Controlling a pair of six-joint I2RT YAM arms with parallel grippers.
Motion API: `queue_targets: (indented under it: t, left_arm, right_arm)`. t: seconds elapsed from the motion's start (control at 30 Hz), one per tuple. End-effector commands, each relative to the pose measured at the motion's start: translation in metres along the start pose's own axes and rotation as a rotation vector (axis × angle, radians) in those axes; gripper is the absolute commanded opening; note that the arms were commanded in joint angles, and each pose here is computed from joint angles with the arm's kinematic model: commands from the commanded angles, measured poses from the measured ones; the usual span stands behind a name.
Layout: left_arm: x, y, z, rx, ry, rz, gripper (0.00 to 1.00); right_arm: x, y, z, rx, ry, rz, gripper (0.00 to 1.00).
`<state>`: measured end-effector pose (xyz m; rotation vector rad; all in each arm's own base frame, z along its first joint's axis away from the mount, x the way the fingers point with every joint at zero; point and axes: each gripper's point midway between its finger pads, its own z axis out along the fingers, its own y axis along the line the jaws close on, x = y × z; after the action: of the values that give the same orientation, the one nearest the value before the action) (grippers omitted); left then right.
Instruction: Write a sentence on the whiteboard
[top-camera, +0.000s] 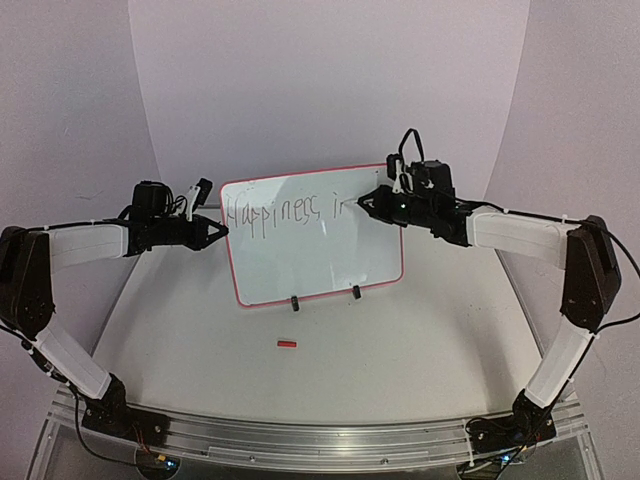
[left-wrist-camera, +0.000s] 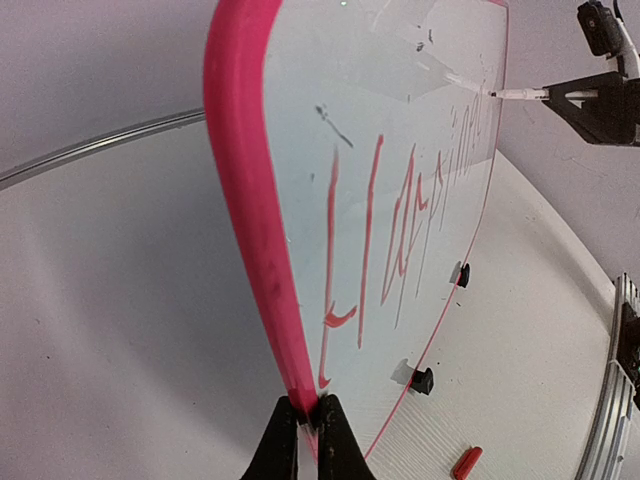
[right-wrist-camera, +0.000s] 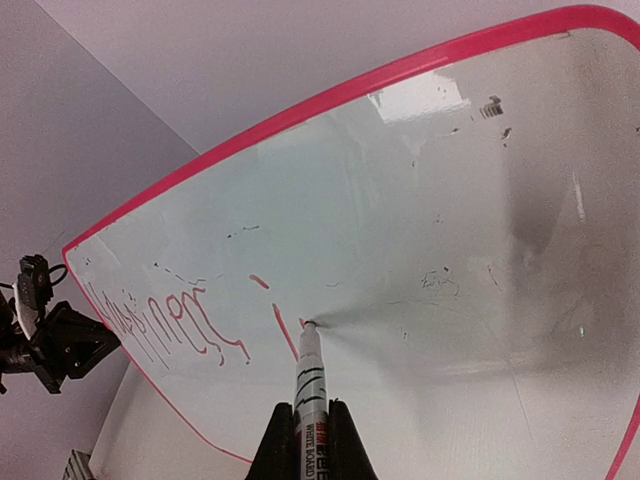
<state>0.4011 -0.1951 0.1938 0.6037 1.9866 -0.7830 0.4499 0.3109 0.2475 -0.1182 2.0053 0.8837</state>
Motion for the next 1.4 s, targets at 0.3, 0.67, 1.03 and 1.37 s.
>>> queue_targets:
  t: [0.3,0.67,1.03,1.37]
  left_arm:
    - [-0.009,0.006,-0.002,-0.046,-0.009,0.065,0.0]
    - [-0.01,0.006,-0.002,-0.045,-0.011,0.066,0.0]
    - [-0.009,0.005,-0.002,-0.042,-0.011,0.065,0.0]
    - [-0.011,0.004,-0.004,-0.041,-0.017,0.066,0.0]
  right_arm:
    - [-0.035,-0.004,-0.024,0.049,-0.137,0.005,0.0]
    - [-0.008,-0.015,-0.02,0.053,-0.067,0.036,0.0]
    - [0.004,-0.021,-0.026,0.069,-0.04,0.049,0.0]
    - [-0.001,-0.002,-0.036,-0.004,-0.033,0.036,0.0]
